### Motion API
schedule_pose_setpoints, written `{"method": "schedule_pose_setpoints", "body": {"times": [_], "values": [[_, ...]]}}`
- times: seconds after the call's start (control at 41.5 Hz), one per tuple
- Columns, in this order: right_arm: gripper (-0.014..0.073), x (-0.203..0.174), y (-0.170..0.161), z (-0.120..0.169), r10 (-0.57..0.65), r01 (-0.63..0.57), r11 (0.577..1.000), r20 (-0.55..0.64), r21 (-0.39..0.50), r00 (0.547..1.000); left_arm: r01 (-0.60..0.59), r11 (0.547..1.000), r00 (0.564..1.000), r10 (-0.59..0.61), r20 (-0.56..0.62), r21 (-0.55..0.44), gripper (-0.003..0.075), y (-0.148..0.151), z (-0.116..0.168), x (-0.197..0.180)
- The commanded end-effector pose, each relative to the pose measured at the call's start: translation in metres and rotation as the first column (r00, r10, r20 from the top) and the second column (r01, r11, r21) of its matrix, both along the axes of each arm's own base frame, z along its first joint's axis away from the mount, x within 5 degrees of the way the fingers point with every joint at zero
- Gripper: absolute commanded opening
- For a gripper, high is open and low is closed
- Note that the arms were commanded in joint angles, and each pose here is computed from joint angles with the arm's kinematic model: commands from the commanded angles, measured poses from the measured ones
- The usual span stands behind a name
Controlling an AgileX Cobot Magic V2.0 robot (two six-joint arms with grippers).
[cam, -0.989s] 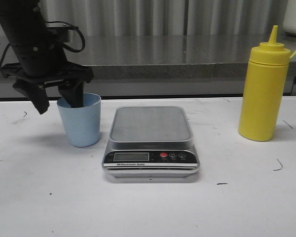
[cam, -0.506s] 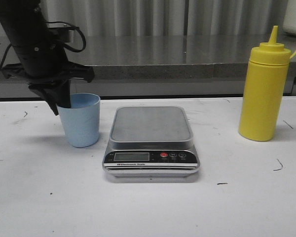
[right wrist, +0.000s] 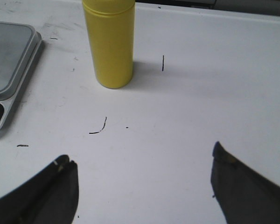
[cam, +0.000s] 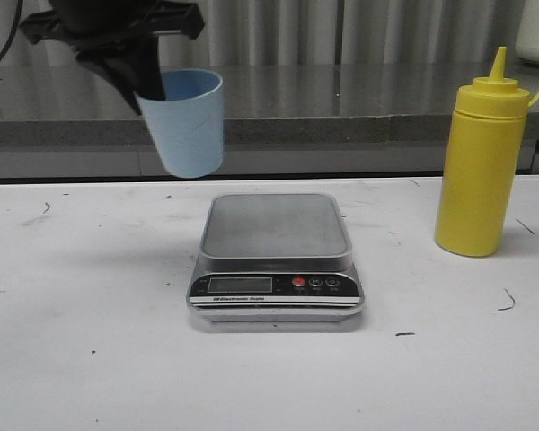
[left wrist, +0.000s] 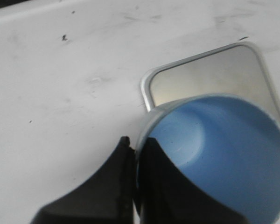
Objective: Pour seasoning into cup on scale with both arms
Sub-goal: 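Lift the blue cup with the left gripper and carry it over the scale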
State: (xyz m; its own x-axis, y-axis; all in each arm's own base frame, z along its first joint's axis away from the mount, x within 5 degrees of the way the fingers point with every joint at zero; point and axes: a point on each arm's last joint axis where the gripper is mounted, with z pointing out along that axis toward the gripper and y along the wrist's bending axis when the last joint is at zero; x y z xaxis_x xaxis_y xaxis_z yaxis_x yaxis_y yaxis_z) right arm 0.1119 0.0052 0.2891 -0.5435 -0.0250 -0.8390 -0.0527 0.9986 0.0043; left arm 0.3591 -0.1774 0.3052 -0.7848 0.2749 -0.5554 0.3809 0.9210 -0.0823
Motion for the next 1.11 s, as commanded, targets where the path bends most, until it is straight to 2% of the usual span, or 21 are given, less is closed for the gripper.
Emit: {"method": "schedule_pose_setpoints", "body": {"times": [0.0, 0.217, 0.338, 0.458, 0.603, 1.085], "values": [[0.0600, 0.005, 0.000, 0.013, -0.002, 0.002, 1.000, 0.089, -0.003, 0.996, 0.058, 0.996, 0.992, -0.049, 0.120, -0.070, -0.0020, -0.021, 0.038, -0.011], [0.0600, 0.005, 0.000, 0.013, -0.002, 0.002, 1.000, 0.089, -0.003, 0.996, 0.109, 0.990, 0.988, -0.099, 0.116, -0.087, -0.0020, -0.059, 0.034, -0.004], [0.0600, 0.005, 0.000, 0.013, -0.002, 0.002, 1.000, 0.087, -0.003, 0.996, 0.119, 0.991, 0.990, -0.115, 0.084, -0.056, -0.0020, -0.070, 0.023, 0.004], [0.0600, 0.005, 0.000, 0.013, -0.002, 0.002, 1.000, 0.087, -0.003, 0.996, 0.098, 0.994, 0.994, -0.095, 0.059, -0.042, -0.0020, -0.073, 0.014, 0.011], [0.0600, 0.005, 0.000, 0.013, -0.002, 0.002, 1.000, 0.087, -0.003, 0.996, 0.056, 0.998, 0.996, -0.058, 0.073, 0.022, -0.0020, -0.070, 0.006, 0.019], [0.0600, 0.005, 0.000, 0.013, -0.002, 0.002, 1.000, 0.087, -0.003, 0.996, 0.046, 0.999, 0.997, -0.047, 0.063, 0.022, -0.0020, -0.069, -0.007, 0.027]]}}
